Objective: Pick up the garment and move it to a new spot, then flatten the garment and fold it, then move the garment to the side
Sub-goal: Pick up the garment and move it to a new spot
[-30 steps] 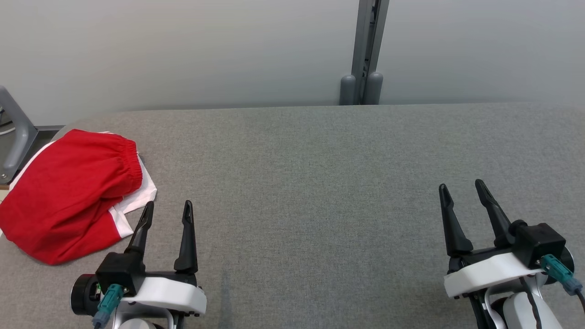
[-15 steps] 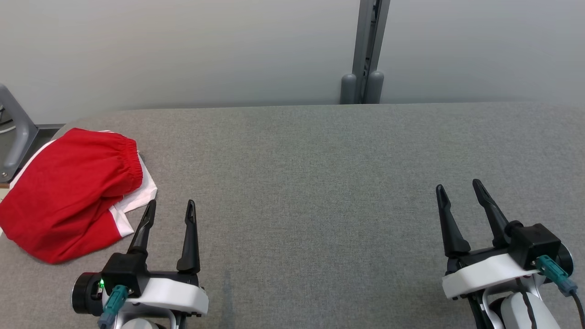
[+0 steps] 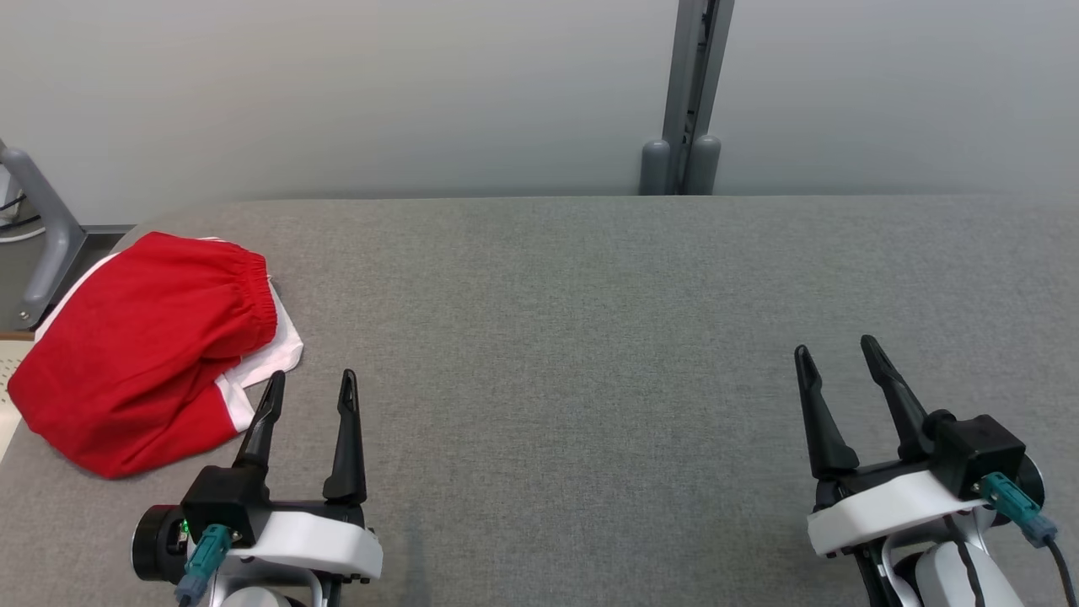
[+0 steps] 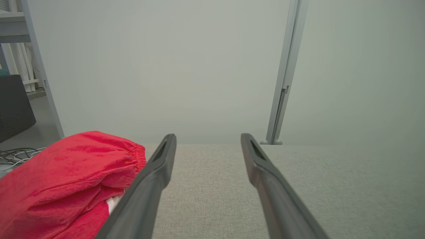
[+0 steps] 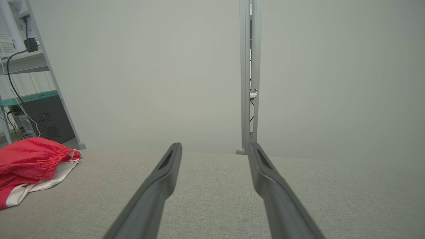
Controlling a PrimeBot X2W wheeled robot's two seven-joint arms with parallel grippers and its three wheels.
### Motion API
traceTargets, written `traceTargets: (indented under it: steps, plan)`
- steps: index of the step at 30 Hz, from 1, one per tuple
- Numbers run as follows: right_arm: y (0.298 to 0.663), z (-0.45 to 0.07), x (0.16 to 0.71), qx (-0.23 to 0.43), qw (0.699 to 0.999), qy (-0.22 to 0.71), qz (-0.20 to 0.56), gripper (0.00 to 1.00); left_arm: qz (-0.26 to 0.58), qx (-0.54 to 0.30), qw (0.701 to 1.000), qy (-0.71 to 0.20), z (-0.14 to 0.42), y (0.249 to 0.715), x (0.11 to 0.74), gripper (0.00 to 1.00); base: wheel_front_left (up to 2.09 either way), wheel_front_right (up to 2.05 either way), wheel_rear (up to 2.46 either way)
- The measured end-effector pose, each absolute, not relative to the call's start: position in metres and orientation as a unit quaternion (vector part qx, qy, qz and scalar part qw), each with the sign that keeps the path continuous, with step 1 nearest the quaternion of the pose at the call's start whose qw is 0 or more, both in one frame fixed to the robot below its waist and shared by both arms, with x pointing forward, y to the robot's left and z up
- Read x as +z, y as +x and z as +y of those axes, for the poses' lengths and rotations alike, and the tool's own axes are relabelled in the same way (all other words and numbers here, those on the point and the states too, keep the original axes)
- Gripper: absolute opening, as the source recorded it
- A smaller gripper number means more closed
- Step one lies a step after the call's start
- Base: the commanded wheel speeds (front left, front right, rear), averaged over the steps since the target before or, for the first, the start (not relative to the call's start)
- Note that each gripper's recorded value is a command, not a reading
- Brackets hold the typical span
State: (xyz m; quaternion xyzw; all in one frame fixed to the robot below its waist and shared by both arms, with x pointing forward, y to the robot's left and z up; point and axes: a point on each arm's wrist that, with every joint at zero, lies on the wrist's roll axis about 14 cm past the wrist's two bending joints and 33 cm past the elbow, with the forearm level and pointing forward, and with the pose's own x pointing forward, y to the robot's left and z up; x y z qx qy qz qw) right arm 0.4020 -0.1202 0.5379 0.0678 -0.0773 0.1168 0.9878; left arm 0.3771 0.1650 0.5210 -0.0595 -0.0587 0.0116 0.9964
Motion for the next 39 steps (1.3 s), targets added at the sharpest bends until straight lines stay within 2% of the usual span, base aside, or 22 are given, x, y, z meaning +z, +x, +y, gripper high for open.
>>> traceTargets:
  steps: [11, 29, 39]
  plan:
    - [0.405, -0.075, 0.532, 0.178, 0.978, 0.086, -0.063, 1.00, -0.062, 0.072, 0.993, -0.072, 0.202, 0.360, 0.521, 1.00, 0.00, 0.00, 0.00]
    - [0.404, 0.018, 0.532, 0.301, 0.946, 0.108, -0.046, 1.00, -0.052, 0.210, 0.974, -0.074, 0.284, 0.296, 0.508, 1.00, 0.00, 0.00, 0.00]
    - [0.398, 0.037, 0.534, 0.327, 0.937, 0.113, -0.044, 1.00, -0.043, 0.233, 0.968, -0.080, 0.297, 0.277, 0.499, 1.00, 0.00, 0.00, 0.00]
